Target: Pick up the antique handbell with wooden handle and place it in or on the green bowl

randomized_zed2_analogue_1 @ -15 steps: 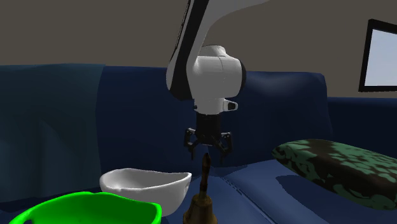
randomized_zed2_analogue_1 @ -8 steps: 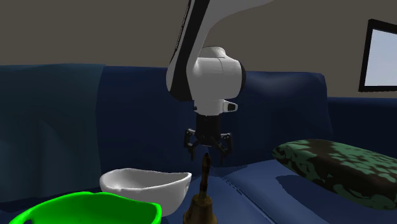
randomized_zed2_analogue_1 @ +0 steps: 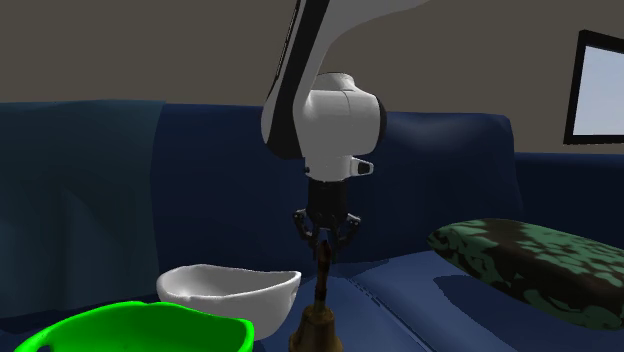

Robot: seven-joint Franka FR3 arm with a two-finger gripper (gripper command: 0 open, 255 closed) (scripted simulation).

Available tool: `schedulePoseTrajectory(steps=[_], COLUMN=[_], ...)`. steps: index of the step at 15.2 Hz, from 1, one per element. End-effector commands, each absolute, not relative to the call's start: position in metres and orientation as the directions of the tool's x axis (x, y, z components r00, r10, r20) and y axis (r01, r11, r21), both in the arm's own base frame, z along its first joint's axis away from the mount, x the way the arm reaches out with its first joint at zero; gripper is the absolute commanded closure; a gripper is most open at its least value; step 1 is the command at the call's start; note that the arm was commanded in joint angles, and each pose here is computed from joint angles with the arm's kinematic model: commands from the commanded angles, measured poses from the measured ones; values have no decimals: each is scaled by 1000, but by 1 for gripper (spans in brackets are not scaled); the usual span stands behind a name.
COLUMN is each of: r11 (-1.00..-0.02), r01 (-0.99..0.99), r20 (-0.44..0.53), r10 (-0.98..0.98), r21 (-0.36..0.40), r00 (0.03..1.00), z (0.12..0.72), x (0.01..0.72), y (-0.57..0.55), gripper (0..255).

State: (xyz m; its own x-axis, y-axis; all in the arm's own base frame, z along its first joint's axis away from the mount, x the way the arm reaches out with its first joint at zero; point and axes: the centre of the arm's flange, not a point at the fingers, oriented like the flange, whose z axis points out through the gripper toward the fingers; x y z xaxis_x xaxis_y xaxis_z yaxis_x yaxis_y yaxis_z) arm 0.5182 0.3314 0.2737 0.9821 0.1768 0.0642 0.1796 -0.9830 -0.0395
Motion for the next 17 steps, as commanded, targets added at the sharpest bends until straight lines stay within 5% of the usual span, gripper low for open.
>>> schedulePoseTrajectory(steps=[1, 17], r11=[-983, -983], r01=[180, 180], r20=[63, 63], r10=[177, 177], r21=[-39, -39], r00=[982, 982], z=[273, 352], x=[518, 518], y=[331, 331], gripper=[255, 255])
